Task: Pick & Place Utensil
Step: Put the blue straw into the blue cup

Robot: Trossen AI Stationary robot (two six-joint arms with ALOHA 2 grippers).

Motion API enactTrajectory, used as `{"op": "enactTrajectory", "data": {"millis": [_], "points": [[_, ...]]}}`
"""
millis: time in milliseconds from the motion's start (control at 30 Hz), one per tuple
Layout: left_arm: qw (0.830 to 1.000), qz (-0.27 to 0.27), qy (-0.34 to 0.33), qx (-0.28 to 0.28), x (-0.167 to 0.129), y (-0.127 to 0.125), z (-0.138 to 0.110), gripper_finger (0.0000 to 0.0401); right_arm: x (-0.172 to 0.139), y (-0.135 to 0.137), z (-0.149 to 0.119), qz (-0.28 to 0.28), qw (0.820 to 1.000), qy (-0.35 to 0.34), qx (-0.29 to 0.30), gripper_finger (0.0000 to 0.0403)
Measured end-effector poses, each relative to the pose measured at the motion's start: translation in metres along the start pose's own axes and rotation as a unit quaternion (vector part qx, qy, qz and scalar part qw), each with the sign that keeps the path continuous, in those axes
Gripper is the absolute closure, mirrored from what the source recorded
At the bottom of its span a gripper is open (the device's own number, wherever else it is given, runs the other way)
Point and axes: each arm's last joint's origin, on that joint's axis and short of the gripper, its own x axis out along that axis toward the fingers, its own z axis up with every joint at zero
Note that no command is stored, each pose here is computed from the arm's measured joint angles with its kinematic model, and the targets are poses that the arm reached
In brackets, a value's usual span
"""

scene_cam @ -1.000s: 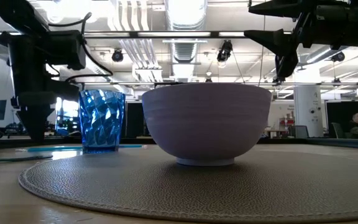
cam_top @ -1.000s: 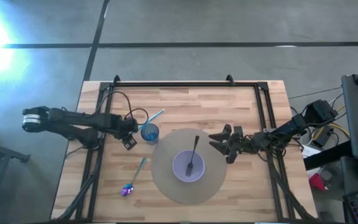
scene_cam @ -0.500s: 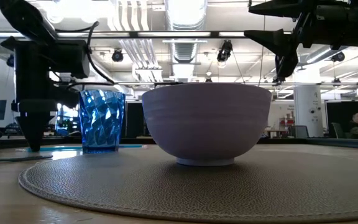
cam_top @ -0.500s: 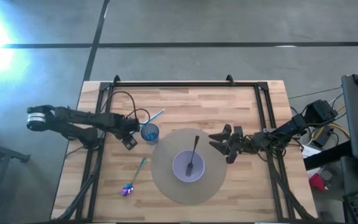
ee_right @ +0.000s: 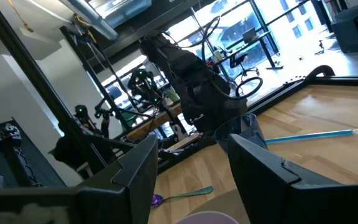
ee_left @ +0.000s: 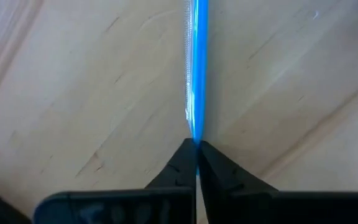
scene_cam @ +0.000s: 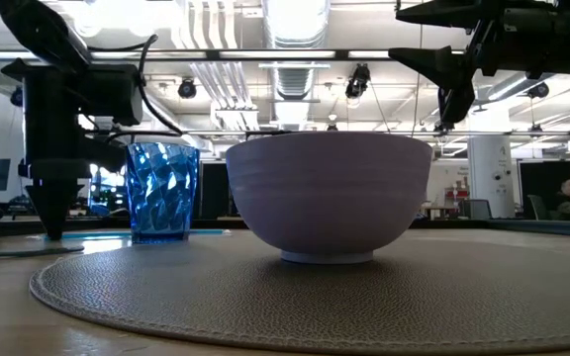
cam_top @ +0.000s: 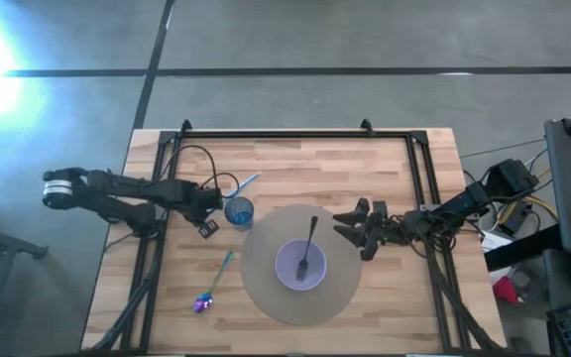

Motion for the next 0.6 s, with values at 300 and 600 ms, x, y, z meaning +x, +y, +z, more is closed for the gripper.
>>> {"op": "enactTrajectory", "data": {"millis": [300, 600], "points": [[1.000, 0.002, -0.004, -0.001, 0.000, 0.000, 0.000, 0.0400, 0.000, 0.000, 0.000, 0.000, 1.000, 0.000, 0.000, 0.0213], [0.999, -0.006, -0.042, -0.015, -0.012, 0.005, -0.003, 0.0401, 0.000, 0.000, 0.000, 0.000, 1.000, 0.000, 0.000, 0.0213]]}}
